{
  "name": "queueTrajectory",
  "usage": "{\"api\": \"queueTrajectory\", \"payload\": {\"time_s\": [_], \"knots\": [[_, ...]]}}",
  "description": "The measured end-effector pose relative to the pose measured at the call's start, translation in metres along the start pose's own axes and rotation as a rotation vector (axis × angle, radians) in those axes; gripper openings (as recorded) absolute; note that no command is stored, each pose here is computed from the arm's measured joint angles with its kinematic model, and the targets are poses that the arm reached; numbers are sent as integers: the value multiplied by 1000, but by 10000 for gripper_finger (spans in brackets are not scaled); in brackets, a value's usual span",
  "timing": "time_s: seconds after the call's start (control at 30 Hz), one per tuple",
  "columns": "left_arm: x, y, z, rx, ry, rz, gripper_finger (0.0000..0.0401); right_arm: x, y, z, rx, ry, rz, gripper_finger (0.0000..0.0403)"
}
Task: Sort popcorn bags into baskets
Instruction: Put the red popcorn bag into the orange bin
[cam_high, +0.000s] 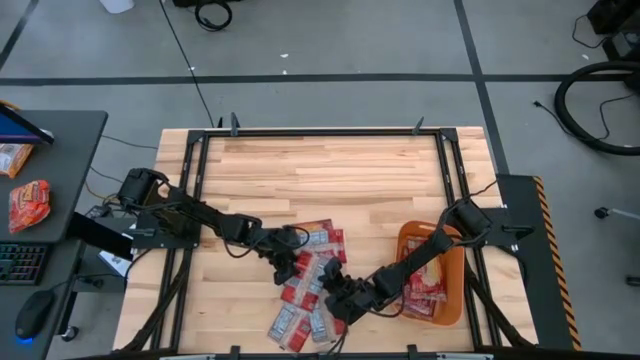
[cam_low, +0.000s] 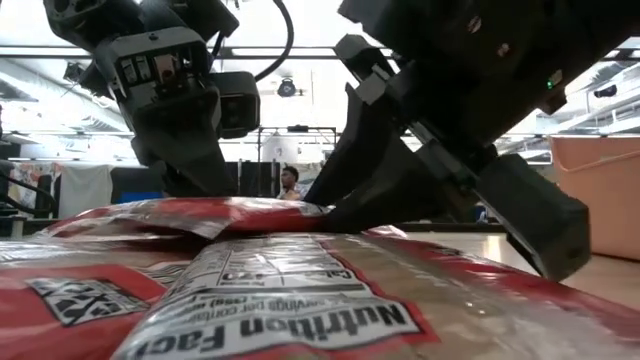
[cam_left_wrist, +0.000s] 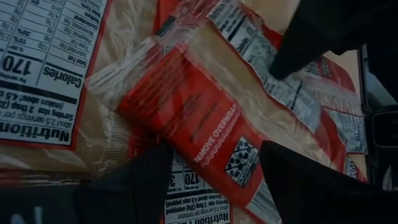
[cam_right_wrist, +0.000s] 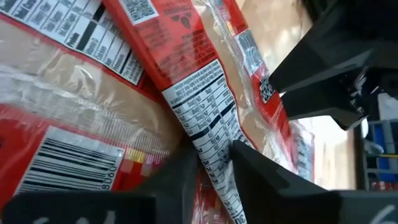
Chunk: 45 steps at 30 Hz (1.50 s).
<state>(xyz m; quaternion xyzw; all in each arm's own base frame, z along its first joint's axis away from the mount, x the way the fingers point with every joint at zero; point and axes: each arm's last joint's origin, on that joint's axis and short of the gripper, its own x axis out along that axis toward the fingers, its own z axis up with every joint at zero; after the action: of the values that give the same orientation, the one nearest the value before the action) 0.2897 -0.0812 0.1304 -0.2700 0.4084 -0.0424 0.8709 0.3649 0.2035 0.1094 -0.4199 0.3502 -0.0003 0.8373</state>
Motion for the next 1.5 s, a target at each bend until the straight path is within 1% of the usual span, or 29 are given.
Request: {"api": "queueTrajectory", "payload": {"time_s": [0.17,0.33,0.37,0.5,0.63,0.73,0.83,1.0,1.13,1.23,1.33,1.5], "knots": [[0,0,0,6,0,2,247,-2,0,4,-41,-29,-22,69],[-4,1,3,66,-11,-1,247,-3,-1,5,-27,-29,-22,19],[-7,0,5,79,-24,-3,247,-4,-2,5,-21,-26,-20,14],[-26,-6,14,144,-88,7,247,-20,-14,8,40,-12,-38,18],[-44,-11,17,219,-149,103,247,-40,-32,6,128,27,-29,14],[-55,-15,16,269,-183,166,247,-58,-48,6,242,27,-16,10],[-60,-17,14,315,-193,208,247,-72,-65,5,403,24,17,10],[-63,-19,13,386,-191,227,247,-104,-97,2,716,-5,79,10],[-64,-18,12,429,-174,248,247,-133,-121,-1,917,-54,135,10],[-63,-17,10,442,-151,257,247,-156,-137,-5,1038,-94,189,11],[-61,-15,8,465,-126,271,247,-176,-150,-11,1132,-110,237,11],[-61,-14,7,514,-120,276,247,-202,-166,-25,1289,-100,304,11]]}}
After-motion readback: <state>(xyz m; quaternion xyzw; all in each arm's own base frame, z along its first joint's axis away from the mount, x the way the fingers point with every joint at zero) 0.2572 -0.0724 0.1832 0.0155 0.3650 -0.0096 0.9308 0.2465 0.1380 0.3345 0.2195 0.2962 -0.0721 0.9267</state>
